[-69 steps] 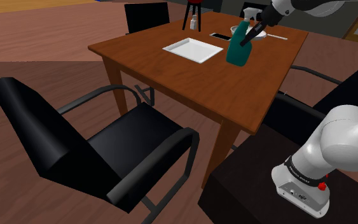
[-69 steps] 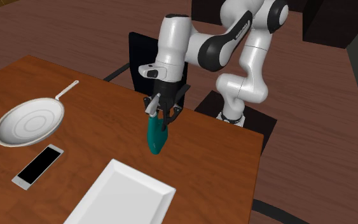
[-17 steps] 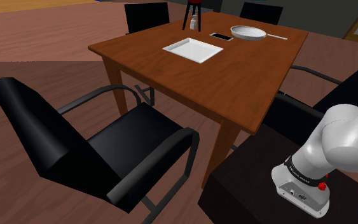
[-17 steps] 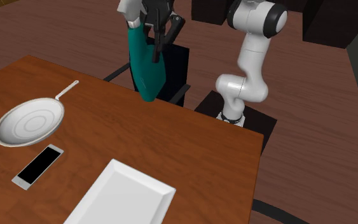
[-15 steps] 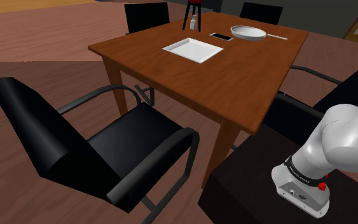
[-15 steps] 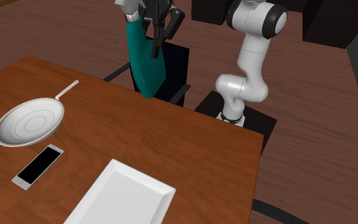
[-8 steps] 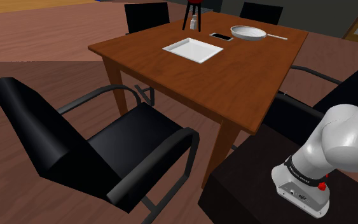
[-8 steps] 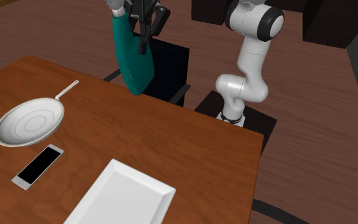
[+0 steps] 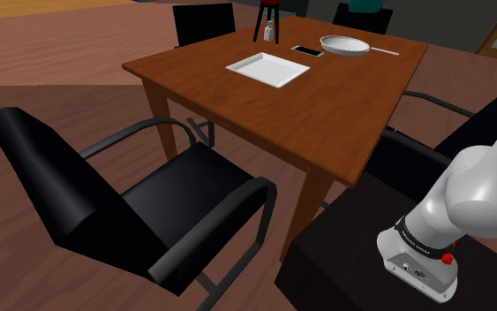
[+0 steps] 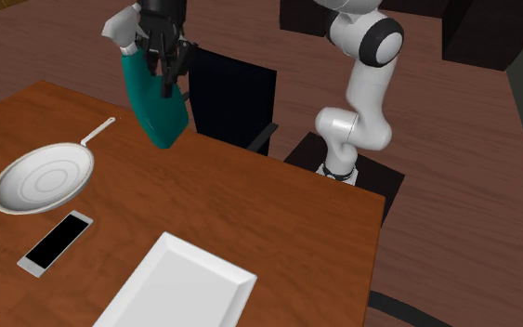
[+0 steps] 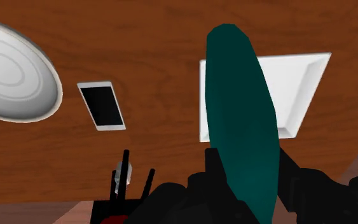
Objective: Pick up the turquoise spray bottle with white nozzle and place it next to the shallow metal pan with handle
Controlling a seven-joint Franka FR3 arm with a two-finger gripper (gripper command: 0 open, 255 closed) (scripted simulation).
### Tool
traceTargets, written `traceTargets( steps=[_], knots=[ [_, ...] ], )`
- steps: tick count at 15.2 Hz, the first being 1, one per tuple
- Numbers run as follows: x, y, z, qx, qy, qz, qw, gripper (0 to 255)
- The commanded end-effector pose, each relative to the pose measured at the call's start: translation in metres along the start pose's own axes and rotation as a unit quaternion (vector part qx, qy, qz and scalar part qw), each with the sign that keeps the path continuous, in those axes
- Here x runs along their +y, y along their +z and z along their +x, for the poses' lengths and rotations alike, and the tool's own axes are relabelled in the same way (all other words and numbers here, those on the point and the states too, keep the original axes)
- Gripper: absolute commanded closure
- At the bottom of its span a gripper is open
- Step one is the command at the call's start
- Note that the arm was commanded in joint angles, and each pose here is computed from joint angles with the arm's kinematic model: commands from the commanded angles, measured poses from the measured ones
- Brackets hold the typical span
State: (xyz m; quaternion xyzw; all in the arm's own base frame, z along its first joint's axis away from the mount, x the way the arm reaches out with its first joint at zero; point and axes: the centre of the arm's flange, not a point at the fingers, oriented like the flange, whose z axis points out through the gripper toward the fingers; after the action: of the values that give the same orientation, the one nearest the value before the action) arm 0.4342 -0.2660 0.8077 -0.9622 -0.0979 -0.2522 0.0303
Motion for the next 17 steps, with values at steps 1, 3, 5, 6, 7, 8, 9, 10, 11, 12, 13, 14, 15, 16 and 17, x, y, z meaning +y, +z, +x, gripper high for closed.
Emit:
traceTargets(
  steps=[1,3,5,6,7,8,9,10,11,12,13,14,15,16,17],
  knots=[
    [0.021,0.009,-0.007,0.001,-0.001,0.000,1.0000,255],
    [0.044,0.021,-0.013,0.001,-0.001,0.000,1.0000,255],
    [0.067,0.033,-0.019,0.001,-0.001,0.000,1.0000,255],
    [0.078,0.039,-0.022,0.001,-0.001,0.000,1.0000,255],
    [0.090,0.045,-0.025,0.001,-0.001,0.000,1.0000,255],
    [0.101,0.051,-0.028,0.001,-0.001,0.000,1.0000,255],
    [0.113,0.057,-0.031,0.001,-0.001,0.000,1.0000,255],
    [0.124,0.063,-0.033,0.001,-0.001,0.000,1.0000,255],
    [0.135,0.069,-0.036,0.001,-0.001,0.000,1.0000,255],
    [0.147,0.075,-0.039,0.001,-0.001,0.000,1.0000,255],
    [0.158,0.081,-0.042,0.001,-0.001,0.000,1.0000,255],
    [0.170,0.087,-0.045,0.001,-0.001,0.000,1.0000,255],
    [0.181,0.093,-0.048,0.001,-0.001,0.000,1.0000,255],
    [0.192,0.099,-0.051,0.001,-0.001,0.000,1.0000,255],
    [0.204,0.105,-0.054,0.001,-0.001,0.000,1.0000,255]
  ],
)
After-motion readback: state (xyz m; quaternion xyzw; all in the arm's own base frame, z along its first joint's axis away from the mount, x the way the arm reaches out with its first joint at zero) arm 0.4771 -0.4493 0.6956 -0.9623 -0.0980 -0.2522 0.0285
